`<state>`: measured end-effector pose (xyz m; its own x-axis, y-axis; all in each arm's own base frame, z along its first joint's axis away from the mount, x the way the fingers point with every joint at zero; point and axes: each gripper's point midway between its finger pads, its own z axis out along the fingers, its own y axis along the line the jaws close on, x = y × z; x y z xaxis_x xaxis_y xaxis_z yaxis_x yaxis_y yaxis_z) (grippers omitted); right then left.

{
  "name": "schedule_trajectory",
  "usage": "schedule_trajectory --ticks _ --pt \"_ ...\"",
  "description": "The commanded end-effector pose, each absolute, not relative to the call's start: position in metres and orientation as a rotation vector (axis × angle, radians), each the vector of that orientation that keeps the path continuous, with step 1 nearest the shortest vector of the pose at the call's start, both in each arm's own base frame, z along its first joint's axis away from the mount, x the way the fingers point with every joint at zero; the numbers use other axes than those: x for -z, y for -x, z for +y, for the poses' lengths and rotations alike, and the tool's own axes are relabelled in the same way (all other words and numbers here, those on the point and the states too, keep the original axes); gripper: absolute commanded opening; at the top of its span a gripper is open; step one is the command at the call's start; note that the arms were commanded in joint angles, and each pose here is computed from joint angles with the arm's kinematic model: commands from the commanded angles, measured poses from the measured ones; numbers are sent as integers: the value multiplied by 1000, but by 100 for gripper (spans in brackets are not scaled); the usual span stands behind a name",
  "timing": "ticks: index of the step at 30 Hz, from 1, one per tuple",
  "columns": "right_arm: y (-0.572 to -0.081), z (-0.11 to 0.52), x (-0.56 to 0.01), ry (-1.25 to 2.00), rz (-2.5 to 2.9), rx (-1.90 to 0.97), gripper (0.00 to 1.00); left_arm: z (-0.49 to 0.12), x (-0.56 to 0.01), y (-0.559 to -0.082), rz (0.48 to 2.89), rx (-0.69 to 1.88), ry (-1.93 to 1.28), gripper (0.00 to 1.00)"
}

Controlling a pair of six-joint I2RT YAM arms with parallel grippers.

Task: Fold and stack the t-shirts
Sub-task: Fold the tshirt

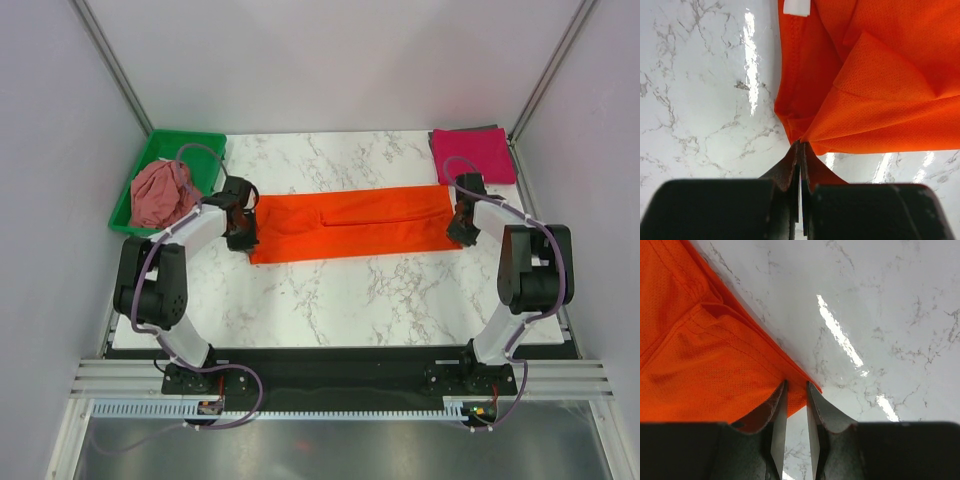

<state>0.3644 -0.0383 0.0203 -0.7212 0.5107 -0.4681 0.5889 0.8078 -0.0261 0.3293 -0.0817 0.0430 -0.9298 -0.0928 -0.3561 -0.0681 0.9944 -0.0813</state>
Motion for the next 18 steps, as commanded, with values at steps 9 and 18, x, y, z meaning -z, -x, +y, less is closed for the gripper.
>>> schedule_trajectory --ticks 9,18 --pt "-395 -10 -105 -616 2379 -14 31 -56 -58 -356 2763 -144 98 30" --pt "-452 208 -177 176 2162 -814 50 -94 -88 -392 2719 324 172 45"
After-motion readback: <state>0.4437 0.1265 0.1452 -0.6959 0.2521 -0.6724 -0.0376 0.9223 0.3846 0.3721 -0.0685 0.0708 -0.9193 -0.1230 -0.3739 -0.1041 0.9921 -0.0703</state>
